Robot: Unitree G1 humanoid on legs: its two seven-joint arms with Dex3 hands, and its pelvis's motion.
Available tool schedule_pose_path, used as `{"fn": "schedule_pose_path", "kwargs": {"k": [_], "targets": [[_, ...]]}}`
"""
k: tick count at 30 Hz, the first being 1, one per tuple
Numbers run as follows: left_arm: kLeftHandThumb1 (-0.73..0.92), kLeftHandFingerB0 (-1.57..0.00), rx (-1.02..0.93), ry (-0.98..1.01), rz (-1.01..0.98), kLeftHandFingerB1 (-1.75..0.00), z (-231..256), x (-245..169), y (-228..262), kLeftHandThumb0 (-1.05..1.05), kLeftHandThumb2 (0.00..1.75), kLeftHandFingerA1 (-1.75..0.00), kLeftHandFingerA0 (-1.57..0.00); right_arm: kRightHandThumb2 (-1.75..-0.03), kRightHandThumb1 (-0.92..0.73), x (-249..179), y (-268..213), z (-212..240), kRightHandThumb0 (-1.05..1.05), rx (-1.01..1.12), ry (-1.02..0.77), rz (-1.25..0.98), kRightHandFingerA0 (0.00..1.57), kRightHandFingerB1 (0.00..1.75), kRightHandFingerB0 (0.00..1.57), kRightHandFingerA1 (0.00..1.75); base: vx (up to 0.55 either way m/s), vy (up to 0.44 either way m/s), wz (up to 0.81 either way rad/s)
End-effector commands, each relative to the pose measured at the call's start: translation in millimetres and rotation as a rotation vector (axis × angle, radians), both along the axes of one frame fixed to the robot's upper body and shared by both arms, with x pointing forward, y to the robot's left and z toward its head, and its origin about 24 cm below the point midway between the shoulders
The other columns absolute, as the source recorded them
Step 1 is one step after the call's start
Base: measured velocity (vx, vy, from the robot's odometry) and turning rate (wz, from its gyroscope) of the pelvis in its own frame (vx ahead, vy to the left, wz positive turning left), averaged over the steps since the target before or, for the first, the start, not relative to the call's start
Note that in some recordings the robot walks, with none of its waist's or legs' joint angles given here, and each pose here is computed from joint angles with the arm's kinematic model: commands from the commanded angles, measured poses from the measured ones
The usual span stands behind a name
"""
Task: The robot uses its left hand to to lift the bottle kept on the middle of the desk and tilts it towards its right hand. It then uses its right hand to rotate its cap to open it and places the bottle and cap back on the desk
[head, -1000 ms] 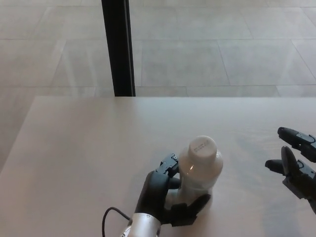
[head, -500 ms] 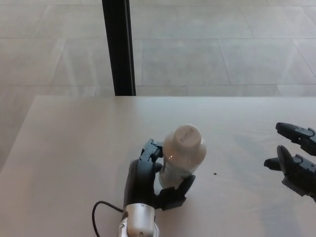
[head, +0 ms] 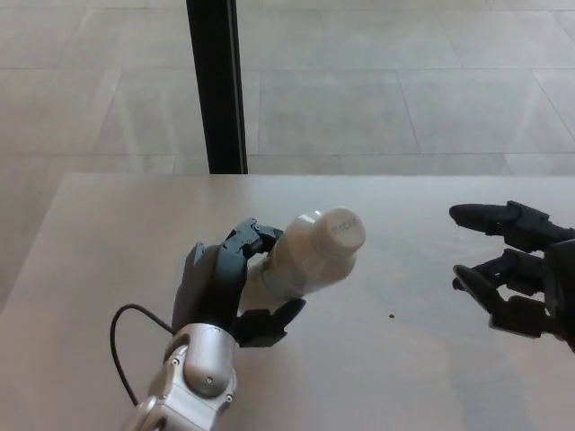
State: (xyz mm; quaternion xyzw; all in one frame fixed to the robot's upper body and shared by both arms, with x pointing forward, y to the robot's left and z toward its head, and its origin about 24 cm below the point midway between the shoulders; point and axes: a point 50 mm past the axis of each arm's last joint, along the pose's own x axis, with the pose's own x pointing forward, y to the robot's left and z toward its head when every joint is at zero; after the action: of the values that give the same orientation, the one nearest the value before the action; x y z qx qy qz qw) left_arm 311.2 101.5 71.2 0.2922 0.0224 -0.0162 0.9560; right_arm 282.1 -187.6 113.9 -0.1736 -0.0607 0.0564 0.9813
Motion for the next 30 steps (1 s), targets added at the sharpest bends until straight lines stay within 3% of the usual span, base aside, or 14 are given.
{"fn": "schedule_pose_path", "kwargs": {"k": [1,2,7,11,13,16,17,18,19,20,21,24,28,30], "targets": [[0.48,-0.78,0.304,0.326,-0.052,-0.92,-4,0,27,0.04,1.05,-1.21,-1.06,-0.59,-0.58,-5,35,33,-0.50,-0.256,-0.185,0.181,0.73,0.39,0.53,0.88,0.00,0.000,0.00],[0.54,-0.73,0.307,0.332,-0.058,-1.00,-5,-2,27,0.00,1.01,-1.57,-0.84,-0.58,-0.61,-5,38,32,-0.49,-0.264,-0.190,0.187,0.71,0.40,0.52,0.88,0.00,0.000,0.00],[0.49,-0.71,0.282,0.356,-0.055,-1.09,-9,-3,23,0.00,1.14,-1.66,-0.82,-0.60,-0.63,-6,49,35,-0.59,-0.324,-0.225,0.200,0.66,0.38,0.46,0.90,0.00,0.000,0.00],[0.52,-0.69,0.266,0.352,-0.055,-0.91,-11,-5,18,0.00,1.10,-1.54,-0.79,-0.59,-0.62,0,52,36,-0.55,-0.358,-0.223,0.189,0.70,0.37,0.43,0.87,0.00,0.000,0.00],[0.51,-0.69,0.249,0.353,-0.064,-1.04,-11,-5,17,0.01,1.17,-1.58,-0.80,-0.59,-0.62,4,52,34,-0.61,-0.397,-0.183,0.187,0.65,0.35,0.38,0.84,0.00,0.000,0.00],[0.60,-0.67,0.229,0.347,-0.082,-1.06,-12,-8,12,-0.01,1.00,-1.66,-0.79,-0.58,-0.57,7,54,30,-0.65,-0.474,-0.124,0.206,0.60,0.36,0.28,0.86,0.00,0.000,0.00],[0.62,-0.66,0.237,0.352,-0.081,-1.04,-12,-8,12,0.00,0.99,-1.65,-0.77,-0.82,-0.47,8,54,28,-0.72,-0.493,-0.109,0.213,0.61,0.46,0.20,0.84,0.00,0.000,0.00],[0.63,-0.63,0.241,0.354,-0.080,-0.81,-12,-8,11,0.00,0.92,-1.53,-0.78,-0.57,-0.56,8,55,25,-0.67,-0.529,-0.087,0.223,0.60,0.36,0.23,0.84,0.00,0.000,0.00],[0.62,-0.55,0.238,0.355,-0.077,-0.68,-12,-8,10,0.00,0.92,-1.59,-0.78,-0.80,-0.46,8,56,23,-0.76,-0.548,-0.076,0.229,0.62,0.45,0.18,0.84,0.00,0.000,0.00],[0.66,-0.59,0.235,0.358,-0.072,-0.69,-12,-8,9,0.00,0.85,-1.48,-0.86,-0.57,-0.52,8,58,20,-0.67,-0.568,-0.066,0.238,0.62,0.36,0.21,0.86,0.00,0.000,0.00],[0.64,-0.63,0.230,0.362,-0.068,-0.79,-11,-8,8,0.00,0.92,-1.56,-0.82,-0.77,-0.39,8,59,16,-0.72,-0.592,-0.054,0.250,0.63,0.44,0.15,0.84,0.00,0.000,0.00],[0.63,-0.59,0.221,0.370,-0.065,-0.72,-11,-8,5,0.01,0.92,-1.56,-0.79,-0.76,-0.36,5,61,11,-0.66,-0.622,-0.048,0.259,0.64,0.45,0.16,0.84,0.00,0.000,0.00],[0.66,-0.63,0.232,0.375,-0.068,-0.80,-12,-9,5,0.00,0.88,-1.44,-0.81,-0.78,-0.38,3,63,8,-0.65,-0.651,-0.056,0.253,0.65,0.46,0.17,0.83,0.00,0.000,0.00],[0.64,-0.65,0.228,0.380,-0.074,-0.92,-15,-11,5,0.00,0.93,-1.55,-0.80,-0.76,-0.38,1,65,6,-0.66,-0.665,-0.059,0.251,0.69,0.49,0.22,0.85,0.00,0.000,0.00]]}}
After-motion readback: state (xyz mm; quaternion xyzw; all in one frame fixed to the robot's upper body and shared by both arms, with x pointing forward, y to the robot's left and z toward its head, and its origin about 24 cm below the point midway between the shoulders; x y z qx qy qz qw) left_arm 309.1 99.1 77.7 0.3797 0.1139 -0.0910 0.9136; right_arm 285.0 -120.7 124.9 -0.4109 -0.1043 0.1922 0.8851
